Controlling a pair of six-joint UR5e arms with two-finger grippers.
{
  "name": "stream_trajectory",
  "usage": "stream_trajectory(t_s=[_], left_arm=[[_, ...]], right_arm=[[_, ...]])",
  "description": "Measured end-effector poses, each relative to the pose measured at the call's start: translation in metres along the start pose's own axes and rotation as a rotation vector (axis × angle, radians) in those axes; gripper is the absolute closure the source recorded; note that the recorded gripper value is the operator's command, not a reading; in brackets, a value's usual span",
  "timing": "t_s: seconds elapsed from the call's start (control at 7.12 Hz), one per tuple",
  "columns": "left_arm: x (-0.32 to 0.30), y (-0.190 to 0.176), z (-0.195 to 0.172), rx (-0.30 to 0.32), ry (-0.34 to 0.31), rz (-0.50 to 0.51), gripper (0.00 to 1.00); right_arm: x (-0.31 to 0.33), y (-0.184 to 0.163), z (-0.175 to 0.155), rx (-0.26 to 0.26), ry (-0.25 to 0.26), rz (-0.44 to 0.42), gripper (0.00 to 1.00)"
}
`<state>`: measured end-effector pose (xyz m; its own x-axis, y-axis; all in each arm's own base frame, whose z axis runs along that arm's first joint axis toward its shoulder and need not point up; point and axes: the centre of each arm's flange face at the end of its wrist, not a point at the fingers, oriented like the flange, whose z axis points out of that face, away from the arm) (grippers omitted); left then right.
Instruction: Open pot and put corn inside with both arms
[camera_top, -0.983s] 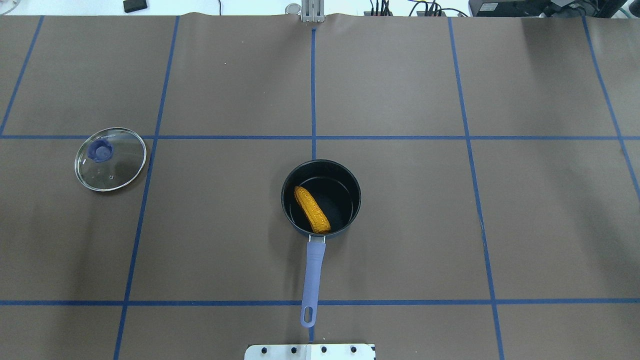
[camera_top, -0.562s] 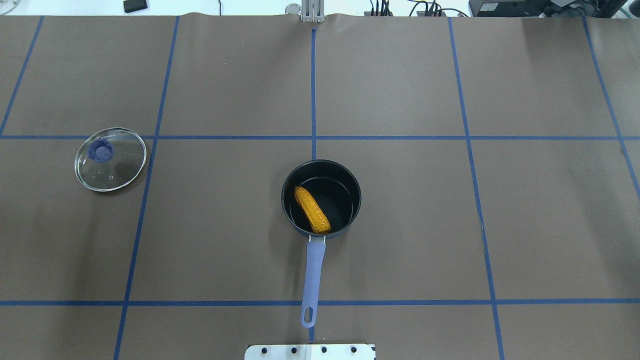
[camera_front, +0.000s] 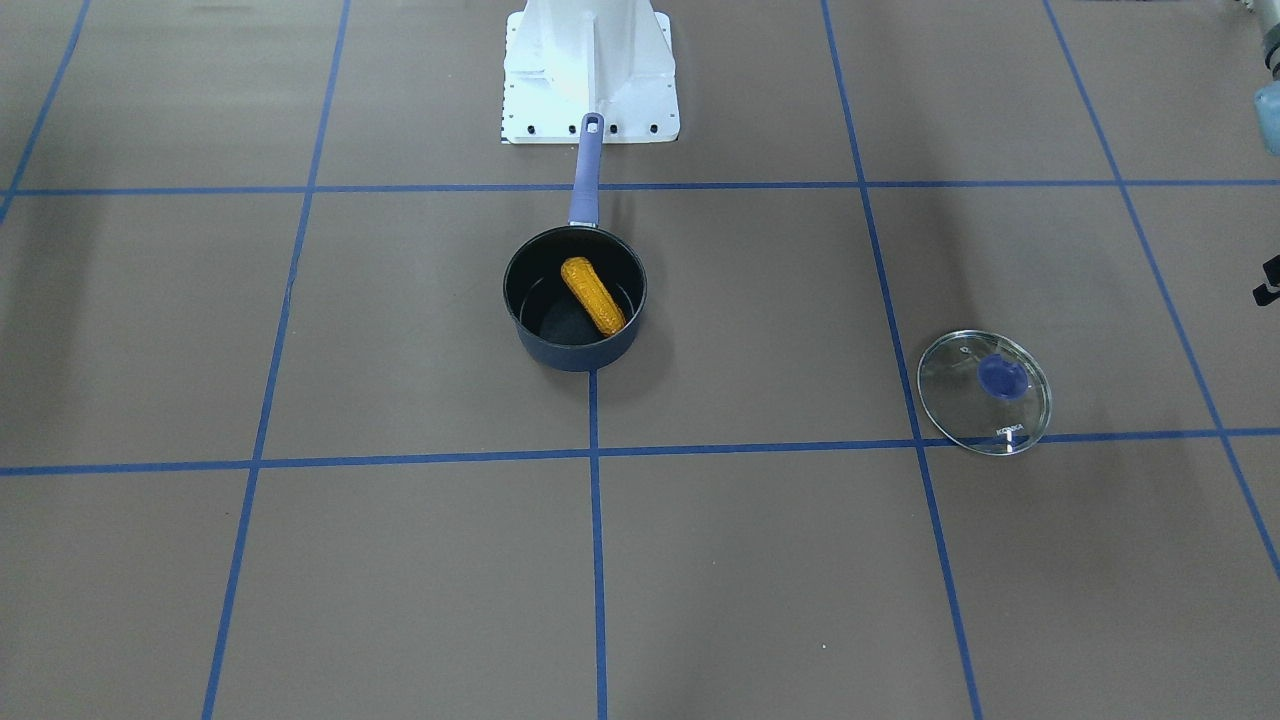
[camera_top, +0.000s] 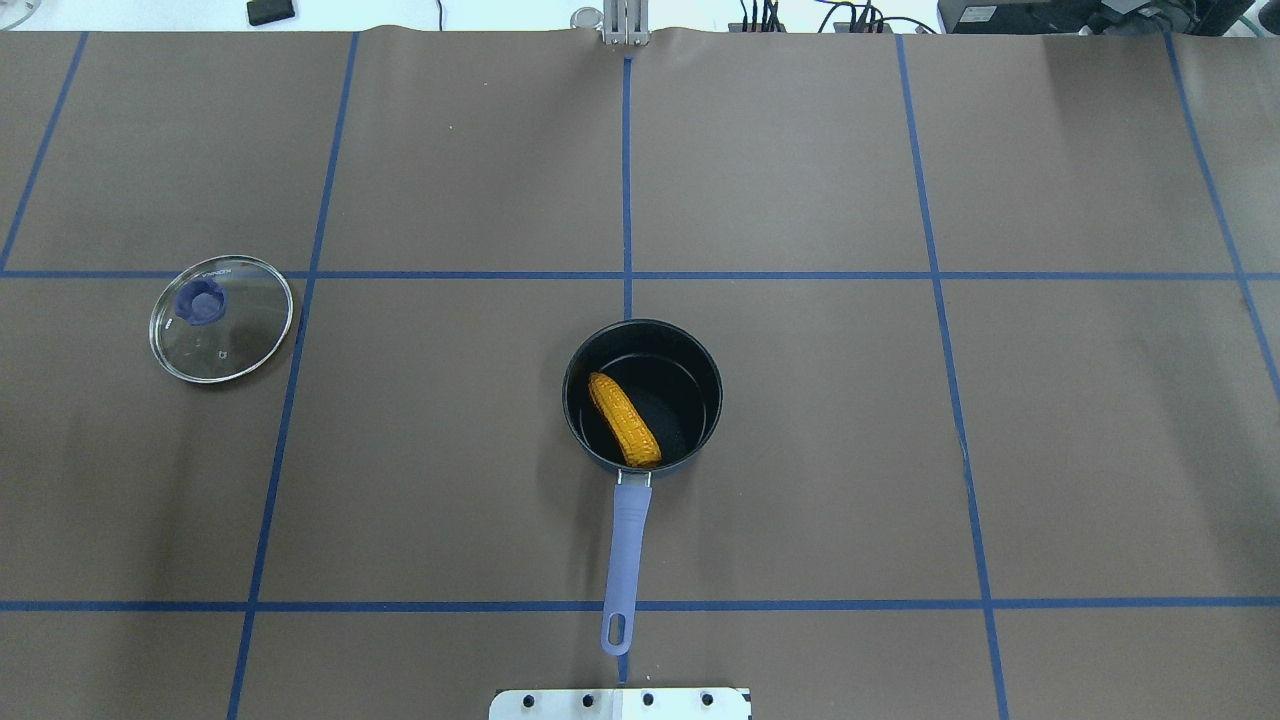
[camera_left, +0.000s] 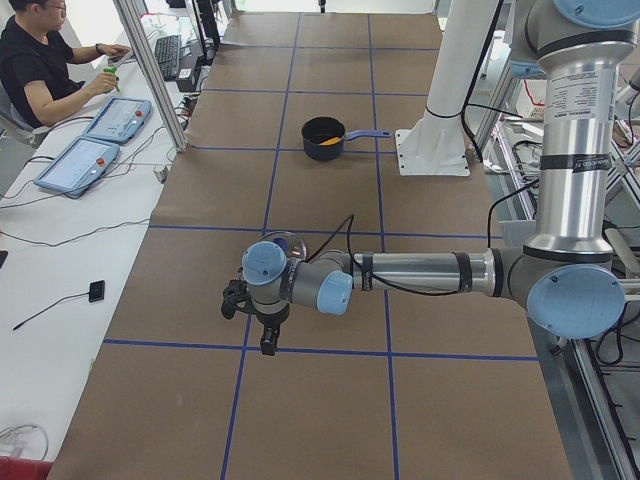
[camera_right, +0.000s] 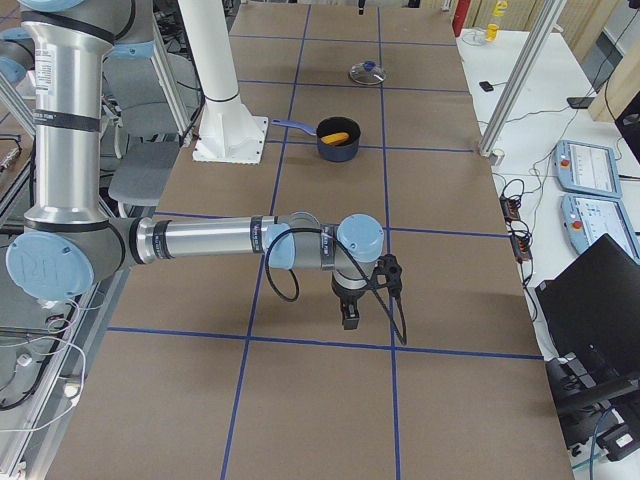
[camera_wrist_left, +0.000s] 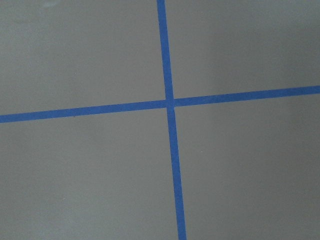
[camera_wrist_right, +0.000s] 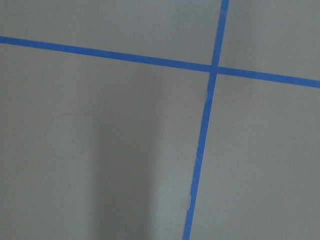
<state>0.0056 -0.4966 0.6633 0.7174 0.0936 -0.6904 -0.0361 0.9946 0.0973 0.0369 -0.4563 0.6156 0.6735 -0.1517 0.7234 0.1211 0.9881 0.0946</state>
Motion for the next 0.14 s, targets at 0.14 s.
stream_trajectory(t_s=[0.14], left_arm=[[-0.0008, 0.0009, 0.0002, -0.001, 0.0, -0.001, 0.01]], right_arm=[[0.0005, -0.0005, -0.0007, 0.001, 0.009, -0.001, 0.0]])
